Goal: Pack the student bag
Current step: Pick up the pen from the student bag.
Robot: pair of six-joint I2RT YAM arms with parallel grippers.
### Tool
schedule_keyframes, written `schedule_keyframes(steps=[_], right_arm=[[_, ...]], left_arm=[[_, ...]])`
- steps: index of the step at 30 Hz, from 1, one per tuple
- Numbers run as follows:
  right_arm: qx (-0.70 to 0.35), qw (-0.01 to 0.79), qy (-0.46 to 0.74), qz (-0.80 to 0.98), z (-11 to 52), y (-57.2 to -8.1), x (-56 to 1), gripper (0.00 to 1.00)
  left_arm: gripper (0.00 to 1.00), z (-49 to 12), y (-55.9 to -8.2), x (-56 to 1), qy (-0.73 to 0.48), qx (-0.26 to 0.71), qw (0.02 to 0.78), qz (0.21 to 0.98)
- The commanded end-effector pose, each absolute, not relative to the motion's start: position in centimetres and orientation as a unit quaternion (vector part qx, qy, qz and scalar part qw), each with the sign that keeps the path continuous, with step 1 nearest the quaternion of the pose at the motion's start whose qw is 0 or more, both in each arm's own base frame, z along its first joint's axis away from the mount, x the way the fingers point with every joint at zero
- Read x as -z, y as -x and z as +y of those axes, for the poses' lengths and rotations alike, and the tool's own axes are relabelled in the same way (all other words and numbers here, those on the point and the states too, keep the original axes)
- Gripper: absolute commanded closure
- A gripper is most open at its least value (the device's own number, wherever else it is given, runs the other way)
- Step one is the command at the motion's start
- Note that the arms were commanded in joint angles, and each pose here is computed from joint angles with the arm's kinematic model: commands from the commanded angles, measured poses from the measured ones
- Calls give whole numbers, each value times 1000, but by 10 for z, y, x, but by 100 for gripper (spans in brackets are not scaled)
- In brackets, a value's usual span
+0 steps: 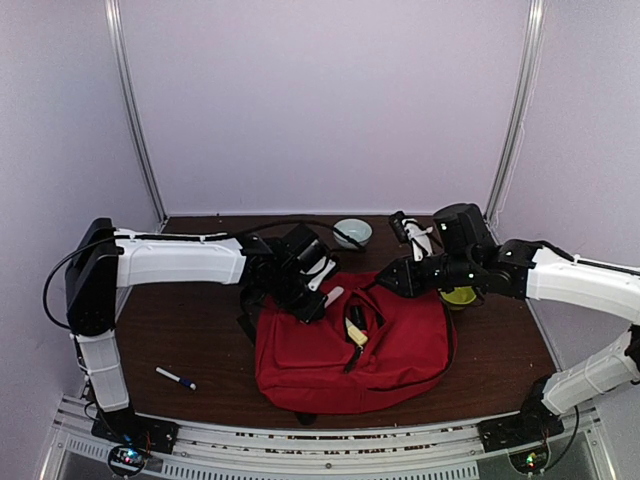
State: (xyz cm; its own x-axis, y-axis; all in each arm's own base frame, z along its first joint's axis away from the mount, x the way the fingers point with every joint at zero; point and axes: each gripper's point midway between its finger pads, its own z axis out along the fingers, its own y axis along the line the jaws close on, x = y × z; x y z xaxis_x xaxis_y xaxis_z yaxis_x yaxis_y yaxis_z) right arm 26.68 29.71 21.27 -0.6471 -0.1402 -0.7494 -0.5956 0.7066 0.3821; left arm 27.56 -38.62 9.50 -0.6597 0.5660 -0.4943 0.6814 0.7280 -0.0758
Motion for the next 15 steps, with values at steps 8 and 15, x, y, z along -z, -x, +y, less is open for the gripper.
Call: schedule_keyframes(steps=[8,15], right_arm=[[-462,426,243,739,316,-240,-296,75],[-544,484,235,644,326,-222,-368,59]], left_arm=[[100,-404,-245,-229,-361,278,419,786],[100,-398,-230,-310,-317,233,572,720]])
